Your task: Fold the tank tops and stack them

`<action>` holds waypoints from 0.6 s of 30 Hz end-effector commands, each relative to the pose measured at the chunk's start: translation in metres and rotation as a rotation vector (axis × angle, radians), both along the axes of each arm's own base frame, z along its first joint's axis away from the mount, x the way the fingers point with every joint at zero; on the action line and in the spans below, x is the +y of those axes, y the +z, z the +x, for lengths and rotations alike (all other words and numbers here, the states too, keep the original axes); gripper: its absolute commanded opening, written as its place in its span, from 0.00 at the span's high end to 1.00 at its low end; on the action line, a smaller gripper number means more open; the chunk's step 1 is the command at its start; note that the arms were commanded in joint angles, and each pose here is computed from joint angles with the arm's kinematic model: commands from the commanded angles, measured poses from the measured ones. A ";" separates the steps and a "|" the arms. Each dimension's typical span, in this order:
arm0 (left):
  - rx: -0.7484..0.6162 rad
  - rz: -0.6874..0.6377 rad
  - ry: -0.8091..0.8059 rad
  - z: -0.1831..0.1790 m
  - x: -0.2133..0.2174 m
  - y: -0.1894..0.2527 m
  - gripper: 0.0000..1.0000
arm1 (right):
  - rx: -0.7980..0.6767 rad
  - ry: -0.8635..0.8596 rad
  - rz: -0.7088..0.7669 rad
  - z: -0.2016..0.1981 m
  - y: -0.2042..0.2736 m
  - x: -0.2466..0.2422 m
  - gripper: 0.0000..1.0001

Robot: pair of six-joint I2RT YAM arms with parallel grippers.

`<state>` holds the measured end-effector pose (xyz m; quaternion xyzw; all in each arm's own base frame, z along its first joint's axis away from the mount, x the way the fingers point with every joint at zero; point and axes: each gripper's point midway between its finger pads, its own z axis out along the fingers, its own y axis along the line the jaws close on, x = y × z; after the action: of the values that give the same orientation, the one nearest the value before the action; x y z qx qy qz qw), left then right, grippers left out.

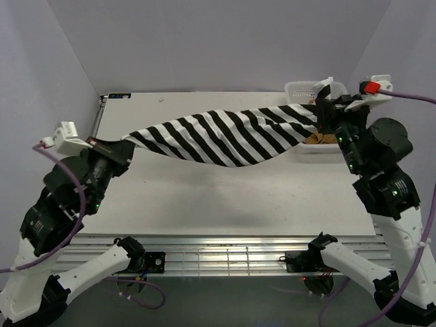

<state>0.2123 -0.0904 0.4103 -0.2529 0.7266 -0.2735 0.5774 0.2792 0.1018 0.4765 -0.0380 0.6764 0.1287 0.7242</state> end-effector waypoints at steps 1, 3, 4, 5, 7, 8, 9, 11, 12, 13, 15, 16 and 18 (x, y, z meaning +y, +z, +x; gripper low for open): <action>-0.143 -0.032 0.033 -0.023 0.032 0.044 1.00 | -0.089 -0.076 0.073 -0.030 0.029 -0.031 0.92; -0.220 -0.066 0.001 -0.036 0.037 0.062 1.00 | -0.128 -0.070 0.096 -0.050 0.041 -0.039 0.92; -0.240 -0.072 -0.005 -0.039 0.039 0.066 1.00 | -0.139 -0.073 0.101 -0.054 0.043 -0.042 0.92; -0.253 -0.075 -0.008 -0.040 0.040 0.069 1.00 | -0.138 -0.079 0.102 -0.057 0.042 -0.045 0.92; -0.260 -0.062 -0.005 -0.037 0.038 0.068 1.00 | -0.134 -0.091 0.102 -0.059 0.039 -0.048 0.92; -0.239 -0.043 0.001 -0.030 0.034 0.062 1.00 | -0.121 -0.092 0.097 -0.057 0.034 -0.048 0.92; -0.214 -0.027 0.010 -0.023 0.029 0.053 1.00 | -0.092 -0.094 0.084 -0.050 0.023 -0.044 0.92; -0.132 0.033 0.054 0.000 0.019 0.031 1.00 | -0.048 -0.088 0.073 -0.040 0.006 -0.037 0.92; -0.091 0.054 0.078 0.009 0.016 0.019 1.00 | 0.010 -0.086 0.049 -0.027 -0.017 -0.029 0.92; -0.036 0.081 0.102 0.018 0.011 0.001 1.00 | 0.044 -0.086 0.038 -0.019 -0.030 -0.025 0.92; 0.071 0.158 0.183 0.044 0.003 -0.036 1.00 | 0.175 -0.084 0.007 0.005 -0.082 -0.009 0.92; 0.117 0.194 0.211 0.055 0.001 -0.059 1.00 | 0.230 -0.079 -0.009 0.014 -0.104 -0.003 0.92; 0.232 0.250 0.185 0.085 -0.012 -0.105 1.00 | 0.389 -0.075 -0.055 0.039 -0.163 0.014 0.92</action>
<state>0.2644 -0.0984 0.3777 -0.2698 0.7379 -0.1784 0.5924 0.2843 0.0952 0.3957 -0.0071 0.7348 0.1063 0.6699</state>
